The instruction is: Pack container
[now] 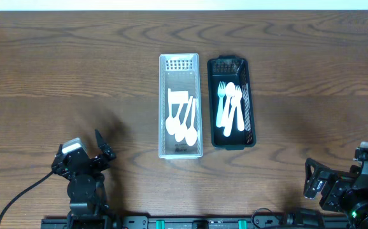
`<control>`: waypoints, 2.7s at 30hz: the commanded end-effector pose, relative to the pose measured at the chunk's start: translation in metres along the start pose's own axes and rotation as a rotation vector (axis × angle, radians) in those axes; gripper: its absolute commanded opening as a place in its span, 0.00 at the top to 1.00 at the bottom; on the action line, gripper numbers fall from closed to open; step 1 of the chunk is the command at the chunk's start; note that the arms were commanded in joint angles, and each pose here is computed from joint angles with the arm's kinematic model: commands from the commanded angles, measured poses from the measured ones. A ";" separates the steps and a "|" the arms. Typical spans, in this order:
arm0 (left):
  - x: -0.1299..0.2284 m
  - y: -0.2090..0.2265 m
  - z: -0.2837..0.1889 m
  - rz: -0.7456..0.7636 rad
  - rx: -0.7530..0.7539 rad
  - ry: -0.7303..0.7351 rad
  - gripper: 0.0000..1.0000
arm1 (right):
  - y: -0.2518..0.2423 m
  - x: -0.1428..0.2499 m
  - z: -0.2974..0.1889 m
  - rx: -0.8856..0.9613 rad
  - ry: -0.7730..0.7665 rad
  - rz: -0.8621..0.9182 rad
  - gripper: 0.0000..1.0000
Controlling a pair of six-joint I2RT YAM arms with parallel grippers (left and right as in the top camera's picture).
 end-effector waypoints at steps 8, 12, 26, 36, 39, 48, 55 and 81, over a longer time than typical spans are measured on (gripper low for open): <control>0.011 0.001 0.003 -0.002 -0.009 0.020 0.02 | 0.001 0.000 0.000 -0.008 0.001 -0.017 0.01; 0.011 0.001 0.003 -0.002 -0.009 0.020 0.02 | 0.001 0.000 0.000 -0.008 0.001 -0.017 0.01; 0.011 0.001 0.003 -0.002 -0.009 0.020 0.02 | 0.004 -0.041 0.009 -0.011 -0.179 -0.038 0.01; 0.011 0.001 0.003 -0.002 -0.009 0.020 0.02 | -0.008 -0.037 0.106 -0.034 -0.243 -0.020 0.01; 0.011 0.001 0.003 -0.002 -0.009 0.020 0.02 | -0.012 -0.020 0.125 -0.042 -0.260 -0.029 0.01; 0.011 0.001 0.003 -0.002 -0.009 0.020 0.02 | -0.029 0.039 0.164 -0.053 -0.340 -0.043 0.01; 0.011 0.001 0.003 -0.002 -0.009 0.020 0.02 | -0.038 0.069 0.185 -0.056 -0.355 -0.045 0.01; 0.011 0.001 0.003 -0.002 -0.009 0.020 0.02 | -0.050 0.087 0.207 -0.015 -0.350 -0.036 0.01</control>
Point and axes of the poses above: each gripper's point midway between its finger pads, its own z axis out along the fingers, its own y axis along the line the jaws close on, x = y × z, the point moved 3 cm from there along -z, back along the fingers, and after that the axes turned 3 degrees about z, right-handed, at the moved point
